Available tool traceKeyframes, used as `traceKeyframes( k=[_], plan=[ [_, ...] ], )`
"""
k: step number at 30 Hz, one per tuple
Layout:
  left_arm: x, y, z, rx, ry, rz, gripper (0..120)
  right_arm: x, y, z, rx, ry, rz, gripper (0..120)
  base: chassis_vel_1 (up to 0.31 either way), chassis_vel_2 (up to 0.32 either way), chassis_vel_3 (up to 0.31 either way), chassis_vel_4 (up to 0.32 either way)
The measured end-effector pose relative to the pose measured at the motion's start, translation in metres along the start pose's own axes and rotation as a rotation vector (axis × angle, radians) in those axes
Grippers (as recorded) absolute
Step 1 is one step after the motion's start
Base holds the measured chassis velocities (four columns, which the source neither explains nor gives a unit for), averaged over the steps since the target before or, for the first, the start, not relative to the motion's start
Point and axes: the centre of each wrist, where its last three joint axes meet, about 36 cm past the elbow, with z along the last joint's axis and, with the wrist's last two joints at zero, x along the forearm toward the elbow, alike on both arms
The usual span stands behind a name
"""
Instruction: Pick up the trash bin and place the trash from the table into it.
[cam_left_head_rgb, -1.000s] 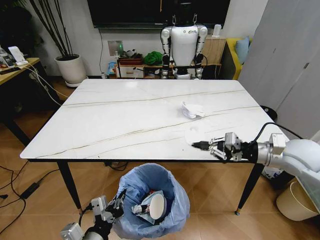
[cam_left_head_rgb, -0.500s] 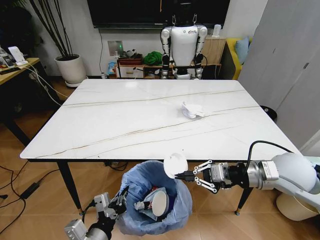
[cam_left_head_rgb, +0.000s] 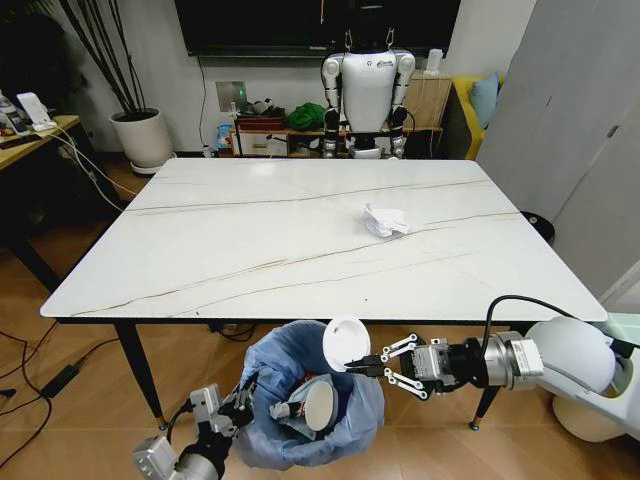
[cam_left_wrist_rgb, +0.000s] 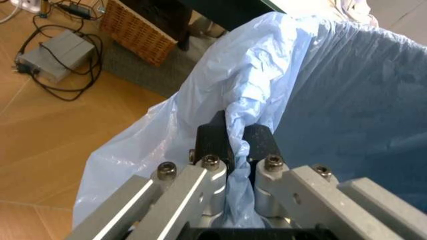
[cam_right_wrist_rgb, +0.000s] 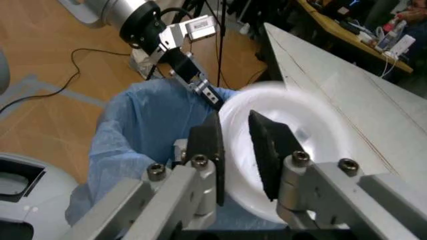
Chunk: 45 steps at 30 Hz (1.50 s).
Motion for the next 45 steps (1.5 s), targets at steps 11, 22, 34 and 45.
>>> traceKeyframes(
  k=[11, 22, 34, 45],
  plan=[
    [-0.003, 0.000, 0.001, 0.007, -0.006, -0.002, 0, 0.005, -0.003, -0.001, 0.012, 0.013, 0.006, 58, 0.000, 0.000, 0.000, 0.000],
    [0.009, 0.005, 0.005, -0.010, 0.007, -0.027, 0, 0.019, -0.034, 0.009, -0.080, -0.043, 0.397, 96, 0.000, 0.000, 0.000, 0.000],
    [0.025, 0.010, 0.001, -0.040, 0.031, -0.053, 0, 0.008, -0.056, 0.025, -0.288, -0.047, 0.918, 100, 0.000, 0.000, 0.000, 0.000],
    [0.024, 0.012, -0.002, -0.060, 0.050, -0.050, 0, 0.001, -0.100, 0.027, -0.472, 0.109, 0.996, 100, 0.000, 0.000, 0.000, 0.000]
  ],
)
